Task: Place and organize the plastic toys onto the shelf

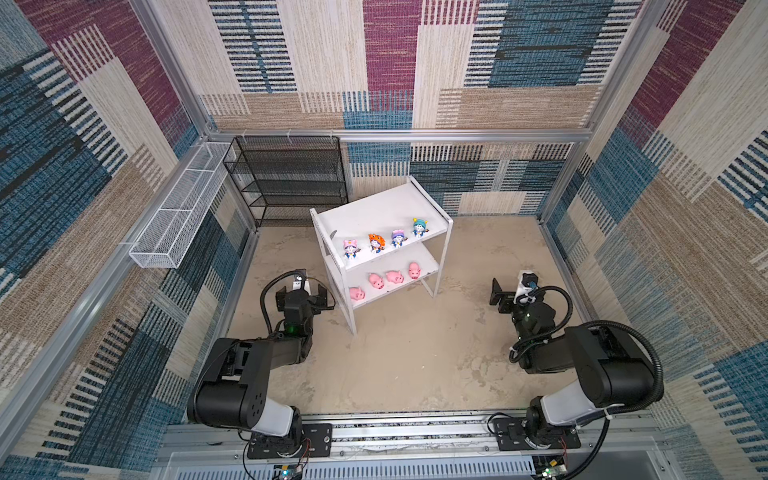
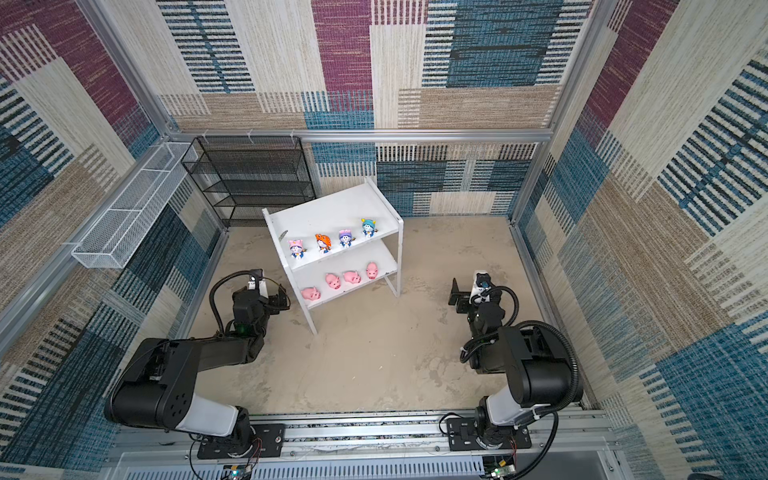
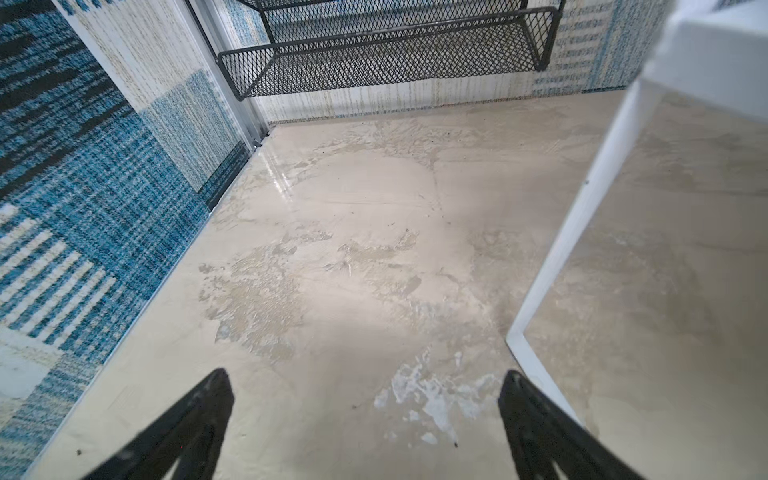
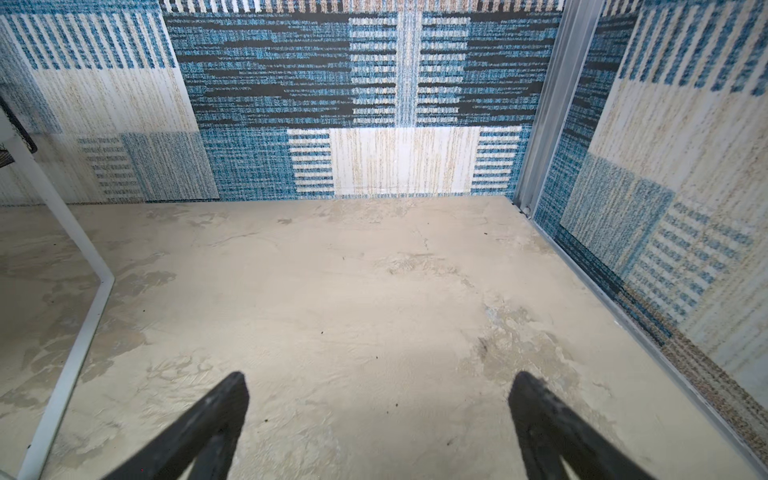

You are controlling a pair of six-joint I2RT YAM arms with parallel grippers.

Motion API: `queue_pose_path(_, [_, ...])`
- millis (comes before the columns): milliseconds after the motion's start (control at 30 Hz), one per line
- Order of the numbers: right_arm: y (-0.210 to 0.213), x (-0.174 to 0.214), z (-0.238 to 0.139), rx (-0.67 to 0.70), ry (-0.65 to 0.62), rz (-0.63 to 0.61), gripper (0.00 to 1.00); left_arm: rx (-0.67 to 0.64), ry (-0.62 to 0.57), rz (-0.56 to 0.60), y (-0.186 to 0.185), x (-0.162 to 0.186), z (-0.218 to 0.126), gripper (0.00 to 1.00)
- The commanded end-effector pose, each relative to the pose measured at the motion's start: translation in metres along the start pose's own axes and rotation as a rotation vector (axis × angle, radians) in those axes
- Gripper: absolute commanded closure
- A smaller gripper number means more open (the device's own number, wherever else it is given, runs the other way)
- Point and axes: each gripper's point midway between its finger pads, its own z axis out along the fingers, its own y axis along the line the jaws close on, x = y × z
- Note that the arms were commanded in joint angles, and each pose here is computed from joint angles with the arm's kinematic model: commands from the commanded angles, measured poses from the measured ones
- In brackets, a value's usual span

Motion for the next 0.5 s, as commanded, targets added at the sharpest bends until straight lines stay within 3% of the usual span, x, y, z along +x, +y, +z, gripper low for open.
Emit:
queue_pose_path(0, [0.0013, -0.0136, -0.0005, -0.008, -0.056, 0.012, 0.0, 0.067, 0.003, -0.046, -0.0034, 0.0047, 0.0047, 0.0])
queue_pose_path(467, [0.0015, -0.0135, -0.0005, -0.008, -0.055, 0.013, 0.0, 0.055, 0.007, -0.055, -0.0002, 0.0058, 0.0088, 0.0])
